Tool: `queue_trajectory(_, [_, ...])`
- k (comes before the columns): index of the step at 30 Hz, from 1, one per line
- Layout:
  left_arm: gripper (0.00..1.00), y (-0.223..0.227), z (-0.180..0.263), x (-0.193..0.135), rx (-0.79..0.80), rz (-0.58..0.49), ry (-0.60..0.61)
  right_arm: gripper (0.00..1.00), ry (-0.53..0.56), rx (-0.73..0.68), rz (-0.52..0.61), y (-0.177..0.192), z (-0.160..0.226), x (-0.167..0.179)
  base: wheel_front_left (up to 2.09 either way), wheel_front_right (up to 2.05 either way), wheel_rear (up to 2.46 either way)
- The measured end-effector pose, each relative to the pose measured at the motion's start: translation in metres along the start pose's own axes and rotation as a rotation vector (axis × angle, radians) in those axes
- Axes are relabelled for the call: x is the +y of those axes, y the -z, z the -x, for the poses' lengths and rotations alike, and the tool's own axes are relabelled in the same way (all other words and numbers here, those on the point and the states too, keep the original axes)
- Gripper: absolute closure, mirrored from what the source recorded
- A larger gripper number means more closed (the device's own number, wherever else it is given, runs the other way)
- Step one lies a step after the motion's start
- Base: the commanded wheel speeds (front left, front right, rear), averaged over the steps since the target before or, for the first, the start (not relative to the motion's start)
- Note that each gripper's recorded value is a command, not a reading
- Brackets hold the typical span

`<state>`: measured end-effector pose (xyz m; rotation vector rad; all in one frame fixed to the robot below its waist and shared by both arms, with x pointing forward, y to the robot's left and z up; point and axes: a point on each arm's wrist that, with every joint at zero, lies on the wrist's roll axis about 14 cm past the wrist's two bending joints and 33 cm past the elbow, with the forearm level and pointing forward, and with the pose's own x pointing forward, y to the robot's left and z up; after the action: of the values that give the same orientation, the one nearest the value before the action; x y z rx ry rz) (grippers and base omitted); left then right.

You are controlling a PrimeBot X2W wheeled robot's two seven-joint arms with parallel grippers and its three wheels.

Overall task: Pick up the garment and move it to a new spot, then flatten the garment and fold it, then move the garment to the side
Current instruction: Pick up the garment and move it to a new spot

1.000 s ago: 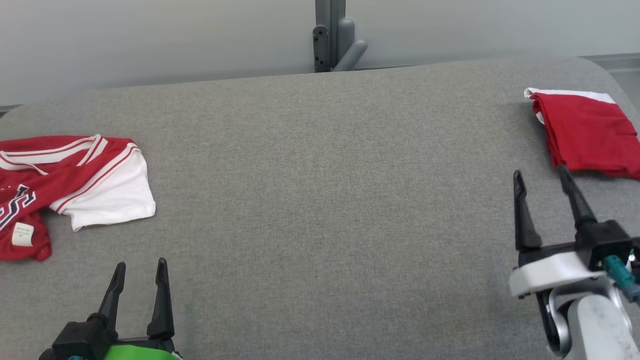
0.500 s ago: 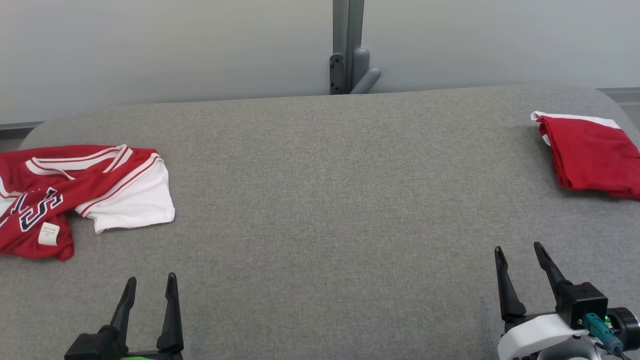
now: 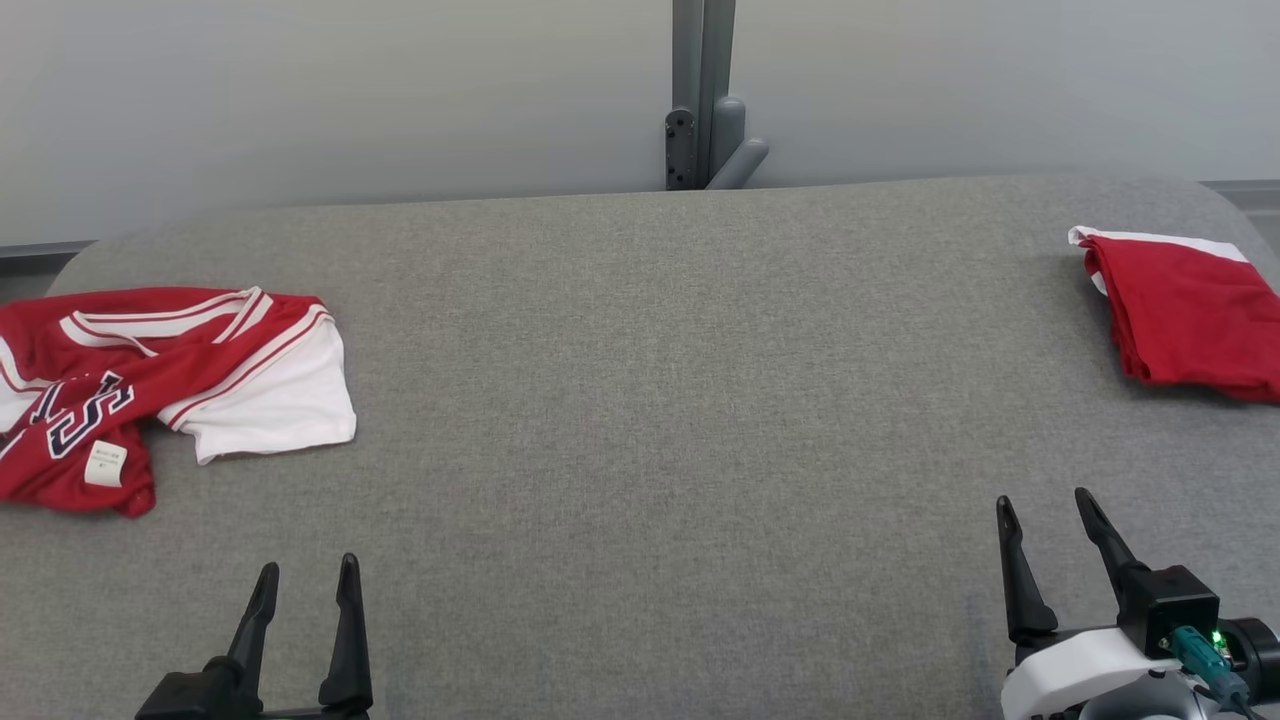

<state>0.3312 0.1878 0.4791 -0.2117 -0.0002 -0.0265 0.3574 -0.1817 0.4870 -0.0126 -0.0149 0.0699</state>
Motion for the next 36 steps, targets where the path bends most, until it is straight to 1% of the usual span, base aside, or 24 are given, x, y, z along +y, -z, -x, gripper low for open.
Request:
queue_trajectory(6, [0.0, -0.001, 0.005, 0.004, -0.003, 0.004, -0.016, 0.0, -0.03, -0.003, 0.002, -0.001, -0.004, 0.009, 0.0, 0.0, 0.0])
queue_trajectory(11, [0.0, -0.004, 0.014, 0.013, -0.014, 0.005, -0.049, 0.0, -0.086, -0.002, -0.004, 0.0, -0.009, 0.027, 0.0, 0.0, 0.0])
queue_trajectory(15, [0.0, -0.007, 0.03, 0.031, -0.024, -0.004, -0.11, 0.0, -0.172, 0.007, -0.015, 0.002, -0.015, 0.056, 0.0, 0.0, 0.0])
queue_trajectory(21, [0.0, -0.009, 0.075, 0.075, -0.034, -0.009, -0.273, 0.0, -0.344, 0.004, -0.025, 0.0, -0.026, 0.113, 0.0, 0.0, 0.0])
queue_trajectory(24, [0.0, -0.009, 0.099, 0.09, -0.041, -0.009, -0.344, 0.0, -0.424, 0.0, -0.026, -0.002, -0.029, 0.14, 0.0, 0.0, 0.0])
queue_trajectory(30, [0.0, -0.017, 0.13, 0.111, -0.077, -0.002, -0.454, 0.0, -0.526, -0.02, -0.027, -0.009, -0.036, 0.176, 0.0, 0.0, 0.0])
queue_trajectory(32, [0.0, -0.018, 0.131, 0.114, -0.081, 0.006, -0.476, 0.0, -0.544, -0.014, -0.02, -0.005, -0.039, 0.183, 0.0, 0.0, 0.0])
queue_trajectory(36, [0.0, -0.035, 0.111, 0.116, -0.123, 0.0, -0.465, 0.0, -0.541, -0.039, 0.009, -0.008, -0.056, 0.184, 0.0, 0.0, 0.0])
